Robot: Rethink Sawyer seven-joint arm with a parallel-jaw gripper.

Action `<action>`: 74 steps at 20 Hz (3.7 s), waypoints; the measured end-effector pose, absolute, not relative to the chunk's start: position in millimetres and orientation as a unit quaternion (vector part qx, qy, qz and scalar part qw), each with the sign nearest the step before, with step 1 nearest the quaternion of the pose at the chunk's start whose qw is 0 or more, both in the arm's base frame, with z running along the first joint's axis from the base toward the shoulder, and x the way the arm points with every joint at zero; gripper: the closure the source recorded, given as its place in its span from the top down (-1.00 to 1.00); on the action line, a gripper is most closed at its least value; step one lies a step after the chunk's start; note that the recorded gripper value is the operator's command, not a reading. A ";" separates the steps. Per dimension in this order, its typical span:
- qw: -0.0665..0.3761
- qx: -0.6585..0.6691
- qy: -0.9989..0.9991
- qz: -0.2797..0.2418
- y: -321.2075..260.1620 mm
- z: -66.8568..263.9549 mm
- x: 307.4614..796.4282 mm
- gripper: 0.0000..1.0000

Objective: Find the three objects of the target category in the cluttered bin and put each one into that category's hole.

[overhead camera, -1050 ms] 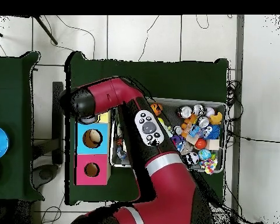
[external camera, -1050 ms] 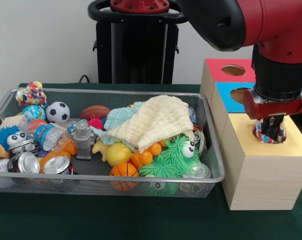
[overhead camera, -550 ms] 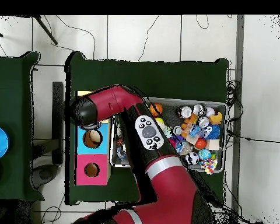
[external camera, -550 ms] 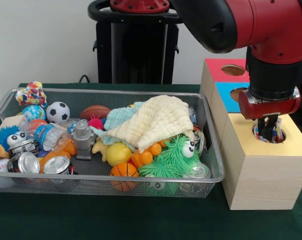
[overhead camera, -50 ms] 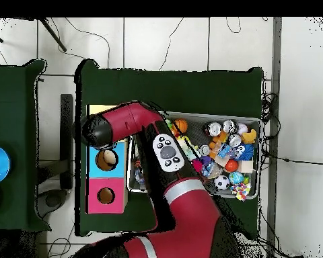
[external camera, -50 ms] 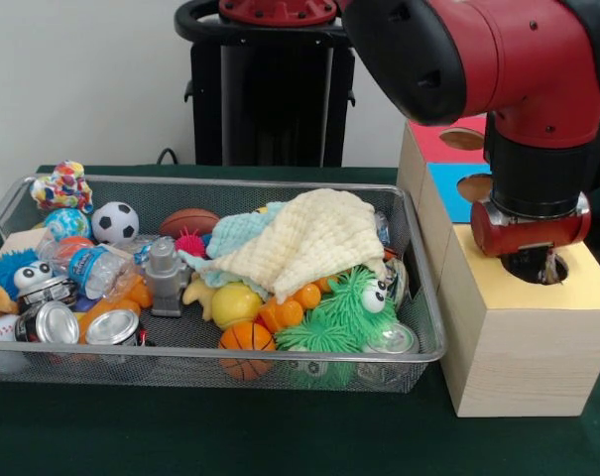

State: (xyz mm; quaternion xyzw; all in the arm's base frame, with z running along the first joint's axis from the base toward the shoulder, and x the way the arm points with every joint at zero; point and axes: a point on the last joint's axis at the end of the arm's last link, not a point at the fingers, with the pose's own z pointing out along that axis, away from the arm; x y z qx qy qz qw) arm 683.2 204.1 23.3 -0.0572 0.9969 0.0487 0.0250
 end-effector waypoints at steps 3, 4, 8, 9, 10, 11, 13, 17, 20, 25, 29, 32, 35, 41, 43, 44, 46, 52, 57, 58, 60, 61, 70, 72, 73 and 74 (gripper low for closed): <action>0.034 -0.059 0.997 0.044 204.6 22.7 686.2 -1.00; 0.036 -0.060 0.997 0.039 205.1 22.4 686.9 -1.00; 0.041 -0.065 0.997 0.029 208.8 20.4 688.9 -1.00; 0.043 -0.065 0.997 0.028 210.6 20.0 689.9 -1.00; 0.044 -0.066 0.996 0.026 211.8 20.3 690.9 -1.00; 0.046 -0.067 0.996 0.025 213.1 20.6 691.9 -1.00; 0.048 -0.069 0.996 0.020 214.3 20.8 692.8 -1.00; 0.053 -0.072 0.996 0.016 213.9 21.6 692.2 -1.00; 0.055 -0.072 0.996 0.015 213.1 21.9 690.9 -1.00; 0.054 -0.073 0.996 0.012 210.1 23.4 686.9 -1.00; 0.055 -0.071 0.996 0.011 208.5 28.1 687.3 -1.00; 0.054 -0.067 0.996 0.011 207.3 35.5 687.6 -1.00; 0.049 -0.062 0.997 0.010 206.1 45.0 687.5 -1.00; 0.029 -0.050 0.998 0.004 203.9 73.2 689.9 -1.00; 0.022 -0.045 0.999 0.004 203.8 84.5 691.0 -1.00; 0.018 -0.043 0.999 0.003 203.6 91.4 691.5 -1.00; 0.014 -0.039 0.999 0.002 203.4 101.6 692.6 -1.00; 0.014 -0.030 0.999 0.003 204.1 133.7 697.4 -1.00; 0.024 -0.026 0.999 0.005 203.0 154.1 698.2 -1.00; 0.025 -0.022 0.999 0.005 198.8 159.9 697.0 -1.00; 0.025 -0.019 0.999 0.004 193.4 162.6 696.4 -1.00; 0.025 -0.015 1.000 0.003 185.7 164.0 696.4 -1.00; 0.017 0.020 1.000 0.001 119.5 151.5 704.9 -1.00; 0.017 0.028 0.999 0.000 101.4 147.8 707.2 -1.00; 0.016 0.031 0.999 0.000 93.0 146.0 708.3 -1.00; 0.015 0.035 0.999 0.000 81.4 142.9 709.4 -1.00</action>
